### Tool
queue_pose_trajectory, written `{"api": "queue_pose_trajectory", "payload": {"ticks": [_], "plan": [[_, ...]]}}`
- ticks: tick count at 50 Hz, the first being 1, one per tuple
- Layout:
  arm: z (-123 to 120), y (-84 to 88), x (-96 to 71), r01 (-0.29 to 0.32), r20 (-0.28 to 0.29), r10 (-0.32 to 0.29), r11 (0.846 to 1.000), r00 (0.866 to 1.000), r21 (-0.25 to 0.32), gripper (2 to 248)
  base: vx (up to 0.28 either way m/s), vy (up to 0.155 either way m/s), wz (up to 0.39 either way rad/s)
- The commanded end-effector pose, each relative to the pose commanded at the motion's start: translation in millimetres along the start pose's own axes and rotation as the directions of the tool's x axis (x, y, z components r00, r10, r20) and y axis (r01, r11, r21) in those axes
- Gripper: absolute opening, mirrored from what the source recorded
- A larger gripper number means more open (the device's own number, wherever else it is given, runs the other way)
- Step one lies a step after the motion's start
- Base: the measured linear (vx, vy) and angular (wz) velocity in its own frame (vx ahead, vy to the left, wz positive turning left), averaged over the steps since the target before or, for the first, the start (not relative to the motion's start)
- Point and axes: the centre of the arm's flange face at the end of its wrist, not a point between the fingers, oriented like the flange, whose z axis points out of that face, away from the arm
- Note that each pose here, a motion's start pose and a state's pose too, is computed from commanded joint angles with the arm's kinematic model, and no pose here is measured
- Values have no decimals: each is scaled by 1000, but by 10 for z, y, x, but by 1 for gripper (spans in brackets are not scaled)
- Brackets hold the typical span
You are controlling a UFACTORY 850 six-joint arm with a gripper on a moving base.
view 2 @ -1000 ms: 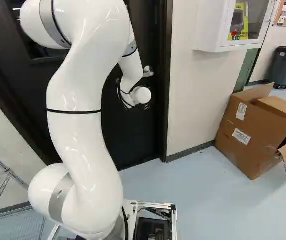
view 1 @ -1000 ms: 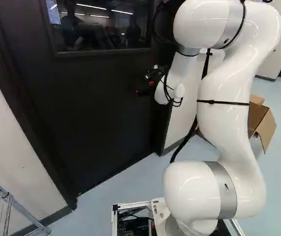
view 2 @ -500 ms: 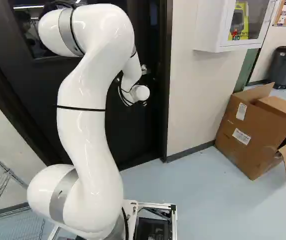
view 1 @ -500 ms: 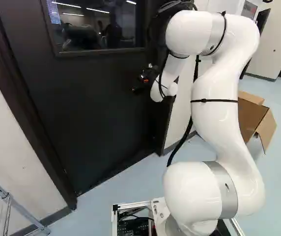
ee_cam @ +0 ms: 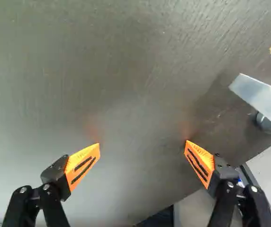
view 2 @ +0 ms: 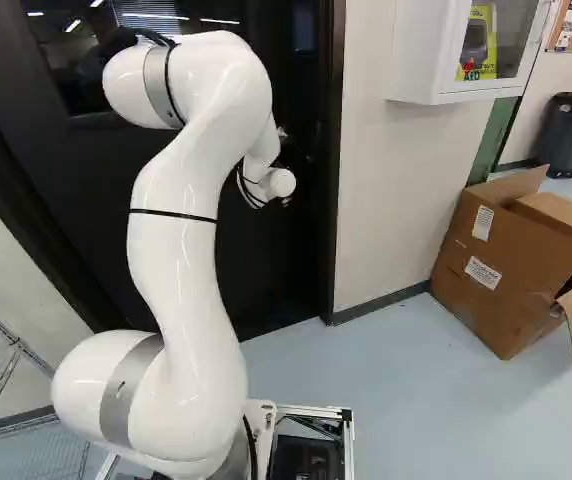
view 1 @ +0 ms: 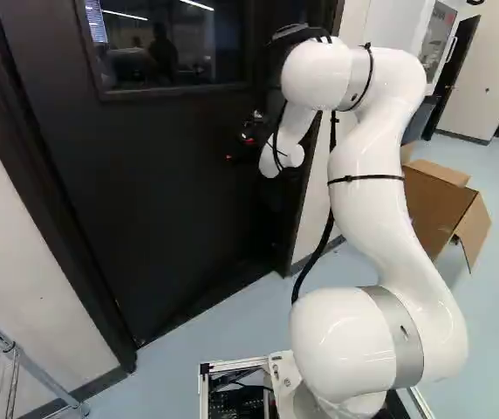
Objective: Open the door and move inside
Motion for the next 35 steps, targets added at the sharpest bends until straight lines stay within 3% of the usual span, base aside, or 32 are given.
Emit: {"api": "queue_pose_trajectory", "payload": {"ticks": [35], "plan": [[768,46,32,75,-75,-73,997,994,33,247,0,0,0]]}}
